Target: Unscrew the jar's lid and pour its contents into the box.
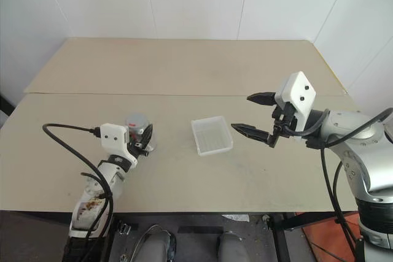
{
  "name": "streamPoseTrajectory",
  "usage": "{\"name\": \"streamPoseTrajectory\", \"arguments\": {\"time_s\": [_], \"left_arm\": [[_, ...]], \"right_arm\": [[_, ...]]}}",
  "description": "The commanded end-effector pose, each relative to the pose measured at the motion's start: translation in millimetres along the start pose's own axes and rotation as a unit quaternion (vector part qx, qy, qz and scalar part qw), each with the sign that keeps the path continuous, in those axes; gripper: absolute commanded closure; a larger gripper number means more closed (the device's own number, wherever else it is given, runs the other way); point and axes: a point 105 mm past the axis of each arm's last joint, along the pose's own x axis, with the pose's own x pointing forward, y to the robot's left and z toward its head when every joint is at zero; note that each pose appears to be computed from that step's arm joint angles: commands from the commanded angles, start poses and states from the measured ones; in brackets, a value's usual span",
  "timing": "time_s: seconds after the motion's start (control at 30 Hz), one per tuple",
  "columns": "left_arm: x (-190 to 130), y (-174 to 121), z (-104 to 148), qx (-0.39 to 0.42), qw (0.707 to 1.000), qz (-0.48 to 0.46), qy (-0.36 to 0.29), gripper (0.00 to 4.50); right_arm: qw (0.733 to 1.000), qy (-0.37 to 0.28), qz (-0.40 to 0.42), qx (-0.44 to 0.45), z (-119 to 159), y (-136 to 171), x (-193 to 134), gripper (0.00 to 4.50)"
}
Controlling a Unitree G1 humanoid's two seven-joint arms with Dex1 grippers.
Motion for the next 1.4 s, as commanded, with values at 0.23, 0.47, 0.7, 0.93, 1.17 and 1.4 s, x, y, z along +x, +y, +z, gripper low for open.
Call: {"name": "streamPoseTrajectory", "arguments": {"time_s": [0.23,0.47,0.7,0.93,1.17,1.4], "left_arm": [[0,16,102,-0.003,0.966,-0.253,-0.048,2.5],[0,-12,121,-0.04,0.893,-0.444,-0.065,2.5],[20,-44,124,0.006,0.833,-0.548,-0.074,2.5],[24,-62,114,0.019,0.801,-0.593,-0.083,2.5],[20,-67,115,0.025,0.792,-0.604,-0.086,2.5],[18,-67,116,0.025,0.789,-0.608,-0.086,2.5]], "right_arm": [[0.996,-0.086,0.026,-0.008,39,8,23,0.0],[0.988,-0.12,0.098,0.021,67,29,58,0.0],[0.987,-0.107,0.108,0.053,89,27,88,0.0],[0.986,-0.101,0.113,0.07,94,31,99,0.0],[0.986,-0.092,0.115,0.079,89,36,106,0.0],[0.985,-0.098,0.116,0.086,90,34,108,0.0]]}}
